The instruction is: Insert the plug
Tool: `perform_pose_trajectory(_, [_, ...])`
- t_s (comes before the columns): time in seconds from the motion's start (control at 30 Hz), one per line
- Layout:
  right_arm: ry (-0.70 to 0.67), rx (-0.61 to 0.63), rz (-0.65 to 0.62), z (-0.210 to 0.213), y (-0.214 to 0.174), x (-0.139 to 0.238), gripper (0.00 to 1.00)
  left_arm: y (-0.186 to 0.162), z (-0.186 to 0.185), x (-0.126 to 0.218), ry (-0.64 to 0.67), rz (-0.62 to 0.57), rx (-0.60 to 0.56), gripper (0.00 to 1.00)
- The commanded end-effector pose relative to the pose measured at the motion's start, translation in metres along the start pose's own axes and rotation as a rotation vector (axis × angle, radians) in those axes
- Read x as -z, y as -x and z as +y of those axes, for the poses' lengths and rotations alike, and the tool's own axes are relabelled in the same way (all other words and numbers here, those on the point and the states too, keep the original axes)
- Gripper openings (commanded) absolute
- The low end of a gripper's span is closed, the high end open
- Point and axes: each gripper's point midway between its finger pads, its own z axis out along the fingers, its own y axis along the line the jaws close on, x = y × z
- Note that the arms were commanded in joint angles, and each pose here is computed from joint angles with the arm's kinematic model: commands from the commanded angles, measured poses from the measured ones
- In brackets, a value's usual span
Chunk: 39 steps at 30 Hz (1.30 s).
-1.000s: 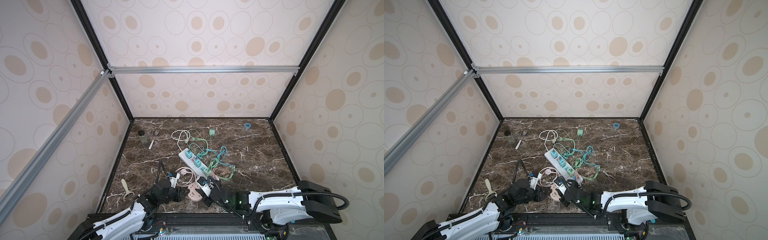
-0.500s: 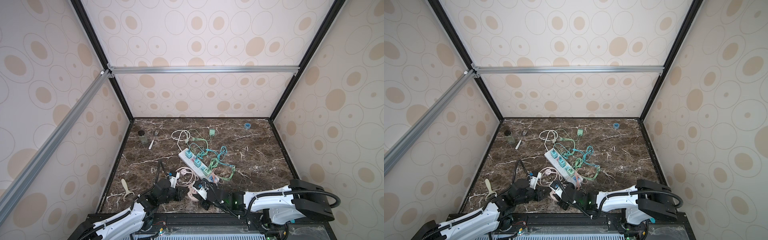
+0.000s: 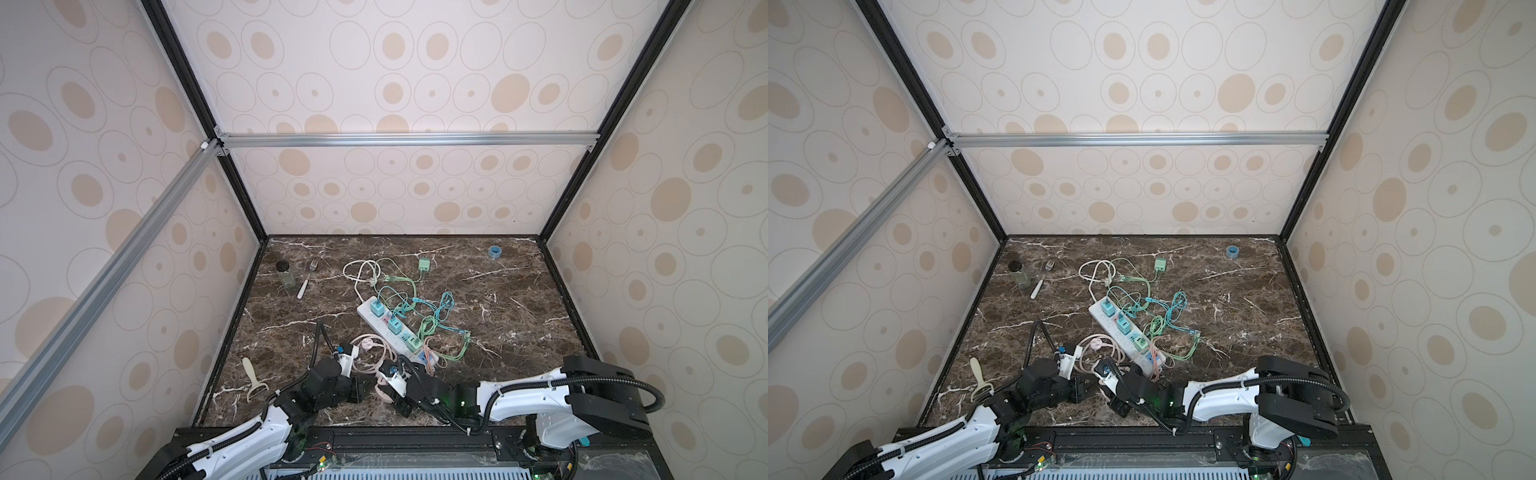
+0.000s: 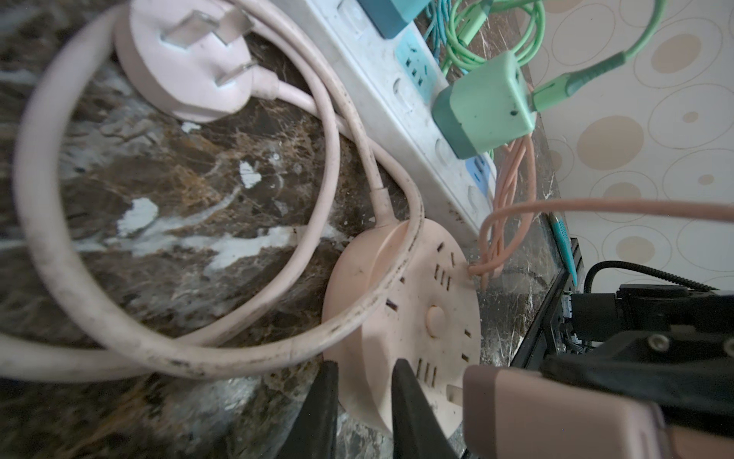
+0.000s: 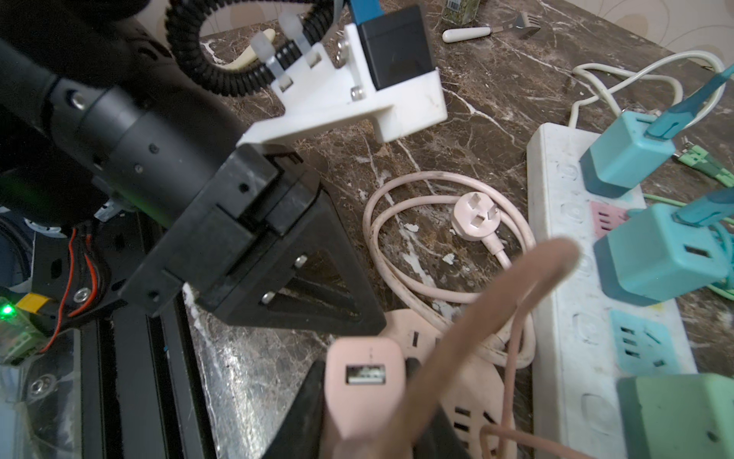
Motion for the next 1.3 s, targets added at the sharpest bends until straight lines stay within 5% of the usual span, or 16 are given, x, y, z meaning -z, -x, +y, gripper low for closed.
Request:
perform_pose_trajectory(0.0, [-0.016, -0.031, -0.032, -0.004, 0.013, -0.004, 0.0, 0.004, 0.001, 0.0, 0.004, -0.023, 0.006, 0.24])
perform_pose_trajectory(1.27, [-0.026, -0.055, 0.098, -0.012, -0.004, -0.017, 0.0, 0.002, 0.006, 0.005, 0.014, -0.038, 0.011, 0.24])
